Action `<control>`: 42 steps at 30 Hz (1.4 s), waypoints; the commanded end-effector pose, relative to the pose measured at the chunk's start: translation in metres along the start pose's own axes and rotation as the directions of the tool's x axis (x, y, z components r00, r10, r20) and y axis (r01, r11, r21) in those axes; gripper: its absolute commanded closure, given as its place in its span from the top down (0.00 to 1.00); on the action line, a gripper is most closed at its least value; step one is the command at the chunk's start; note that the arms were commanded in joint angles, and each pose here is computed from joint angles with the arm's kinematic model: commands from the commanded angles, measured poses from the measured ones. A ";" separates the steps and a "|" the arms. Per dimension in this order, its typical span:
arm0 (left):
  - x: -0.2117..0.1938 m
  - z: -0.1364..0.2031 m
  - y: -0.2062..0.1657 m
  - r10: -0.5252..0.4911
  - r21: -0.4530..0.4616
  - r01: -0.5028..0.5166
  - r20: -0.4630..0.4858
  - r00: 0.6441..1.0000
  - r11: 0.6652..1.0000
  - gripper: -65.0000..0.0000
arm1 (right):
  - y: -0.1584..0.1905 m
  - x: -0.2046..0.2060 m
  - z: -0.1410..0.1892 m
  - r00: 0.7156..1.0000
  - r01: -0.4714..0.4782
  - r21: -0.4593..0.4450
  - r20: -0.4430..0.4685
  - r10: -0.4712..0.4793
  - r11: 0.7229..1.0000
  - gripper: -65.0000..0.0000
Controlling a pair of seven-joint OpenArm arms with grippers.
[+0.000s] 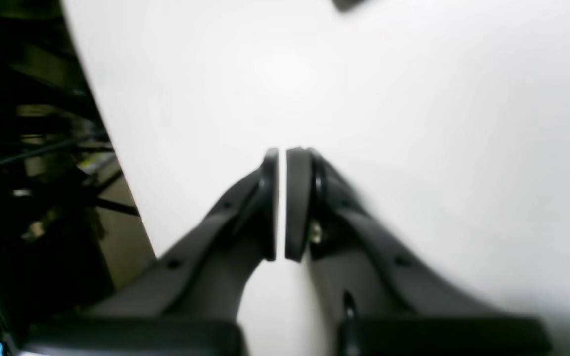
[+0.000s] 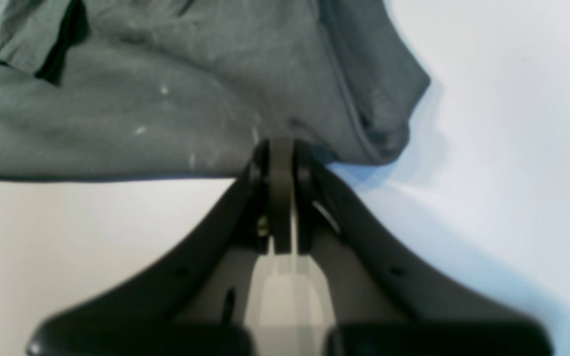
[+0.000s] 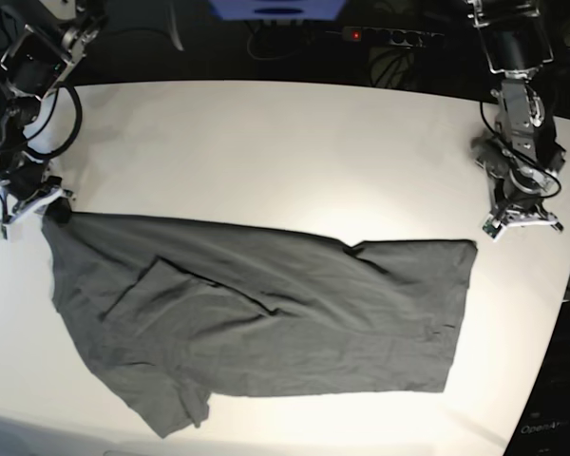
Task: Fold the T-shirt properly
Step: 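Lower the stretched shirt flat onto the table with both grippers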
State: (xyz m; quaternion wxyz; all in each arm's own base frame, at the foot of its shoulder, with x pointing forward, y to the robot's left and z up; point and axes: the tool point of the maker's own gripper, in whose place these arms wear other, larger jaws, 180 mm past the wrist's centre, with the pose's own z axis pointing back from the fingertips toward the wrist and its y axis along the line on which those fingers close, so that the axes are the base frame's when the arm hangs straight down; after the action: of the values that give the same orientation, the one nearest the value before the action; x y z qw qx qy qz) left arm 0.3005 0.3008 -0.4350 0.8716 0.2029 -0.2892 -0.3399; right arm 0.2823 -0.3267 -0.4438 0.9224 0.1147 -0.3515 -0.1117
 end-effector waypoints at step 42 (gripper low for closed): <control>0.037 -0.045 -0.017 0.108 -0.021 -0.108 -0.006 0.994 0.994 0.05 | -0.028 -0.037 0.015 0.989 -0.031 -0.084 -0.148 0.019 0.996 0.01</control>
State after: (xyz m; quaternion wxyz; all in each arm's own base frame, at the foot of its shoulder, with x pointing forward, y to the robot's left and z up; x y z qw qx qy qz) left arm 0.3705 0.2565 -0.4419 0.8696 0.1700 -0.3698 -0.2797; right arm 0.2694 -0.3354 -0.4455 0.9219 0.1091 -0.3527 -0.1179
